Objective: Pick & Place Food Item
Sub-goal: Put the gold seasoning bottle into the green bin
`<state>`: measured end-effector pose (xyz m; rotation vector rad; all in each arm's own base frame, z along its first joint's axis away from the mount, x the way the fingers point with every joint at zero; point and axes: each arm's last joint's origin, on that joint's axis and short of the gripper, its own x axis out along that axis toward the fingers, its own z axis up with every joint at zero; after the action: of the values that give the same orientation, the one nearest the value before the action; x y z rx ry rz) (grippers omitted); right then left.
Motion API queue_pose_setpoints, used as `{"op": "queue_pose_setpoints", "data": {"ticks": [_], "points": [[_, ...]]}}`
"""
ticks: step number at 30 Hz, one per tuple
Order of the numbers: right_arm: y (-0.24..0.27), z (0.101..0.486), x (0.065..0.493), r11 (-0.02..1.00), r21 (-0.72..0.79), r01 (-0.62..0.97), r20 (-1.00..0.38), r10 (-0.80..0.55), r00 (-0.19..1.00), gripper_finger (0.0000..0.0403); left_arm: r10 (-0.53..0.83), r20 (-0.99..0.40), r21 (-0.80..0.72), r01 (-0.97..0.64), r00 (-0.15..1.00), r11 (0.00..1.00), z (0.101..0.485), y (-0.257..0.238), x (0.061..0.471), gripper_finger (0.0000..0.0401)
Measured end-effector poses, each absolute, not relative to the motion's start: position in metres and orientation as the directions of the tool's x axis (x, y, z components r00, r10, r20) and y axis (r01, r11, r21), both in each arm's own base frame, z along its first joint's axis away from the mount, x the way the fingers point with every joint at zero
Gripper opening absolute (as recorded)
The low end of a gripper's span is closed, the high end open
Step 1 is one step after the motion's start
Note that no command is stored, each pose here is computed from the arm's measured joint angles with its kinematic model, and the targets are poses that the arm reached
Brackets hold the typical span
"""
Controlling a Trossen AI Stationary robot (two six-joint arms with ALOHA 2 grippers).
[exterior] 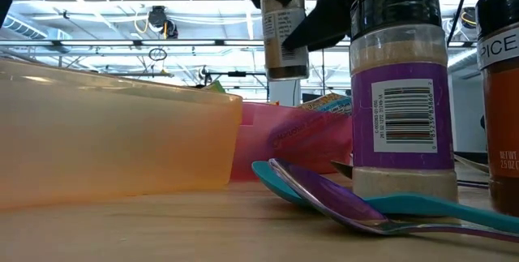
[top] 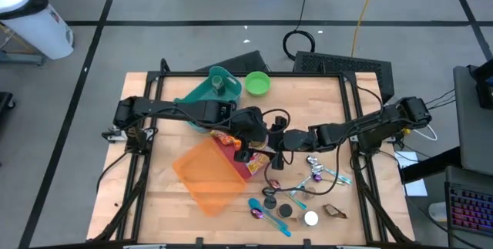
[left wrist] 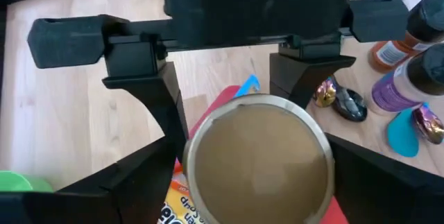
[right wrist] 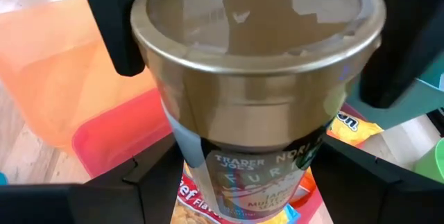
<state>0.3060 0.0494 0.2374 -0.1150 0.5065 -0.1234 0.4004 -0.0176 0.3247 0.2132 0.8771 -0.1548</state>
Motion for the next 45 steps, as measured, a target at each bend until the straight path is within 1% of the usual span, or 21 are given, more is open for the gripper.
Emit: {"op": "queue_pose_setpoints", "data": {"ticks": [4,10,15,18,22,27,31,36,38,40,43,45], "points": [[0.050,0.237,0.306,0.986,-0.139,0.088,-0.476,-0.144,0.867,0.0267,-0.048,-0.781,0.125,0.232,0.622,0.965,0.324,-0.020,0.400,0.0279],[0.050,0.238,0.306,0.987,-0.136,0.087,-0.470,-0.142,0.871,0.0298,-0.050,-0.777,0.123,0.229,0.627,0.966,0.329,-0.020,0.395,0.0279],[0.050,0.241,0.304,0.989,-0.116,0.096,-0.469,-0.139,0.872,0.0321,-0.095,-0.735,0.059,0.202,0.671,0.978,0.361,-0.010,0.370,0.0279],[0.050,0.246,0.298,0.989,-0.116,0.091,-0.477,-0.135,0.868,0.0324,-0.050,-0.705,0.077,0.147,0.707,0.986,0.382,-0.002,0.352,0.0279],[0.048,0.259,0.284,0.989,-0.117,0.084,-0.480,-0.131,0.868,0.0320,0.048,-0.661,0.132,0.052,0.749,0.990,0.406,0.013,0.328,0.0279],[0.045,0.277,0.265,0.991,-0.087,0.103,-0.467,-0.132,0.874,0.0319,0.162,-0.628,0.172,-0.067,0.762,0.983,0.425,0.046,0.294,0.0279],[0.041,0.276,0.249,0.991,-0.058,0.118,-0.453,-0.132,0.882,0.0322,0.239,-0.603,0.178,-0.164,0.761,0.970,0.417,0.081,0.271,0.0279],[0.036,0.264,0.234,0.989,-0.012,0.144,-0.407,-0.136,0.903,0.0322,0.347,-0.601,0.122,-0.347,0.720,0.930,0.379,0.145,0.254,0.0279],[0.033,0.261,0.230,0.987,0.014,0.161,-0.388,-0.143,0.911,0.0322,0.339,-0.618,0.074,-0.377,0.710,0.923,0.363,0.165,0.255,0.0279],[0.030,0.258,0.227,0.983,0.032,0.179,-0.379,-0.154,0.913,0.0321,0.300,-0.633,0.024,-0.369,0.714,0.929,0.350,0.179,0.259,0.0279],[0.026,0.258,0.224,0.978,0.060,0.201,-0.366,-0.165,0.916,0.0321,0.267,-0.691,-0.010,-0.379,0.672,0.925,0.327,0.193,0.265,0.0279],[0.026,0.258,0.224,0.977,0.067,0.203,-0.365,-0.166,0.916,0.0321,0.263,-0.702,-0.014,-0.383,0.662,0.924,0.319,0.199,0.270,0.0279]]}}
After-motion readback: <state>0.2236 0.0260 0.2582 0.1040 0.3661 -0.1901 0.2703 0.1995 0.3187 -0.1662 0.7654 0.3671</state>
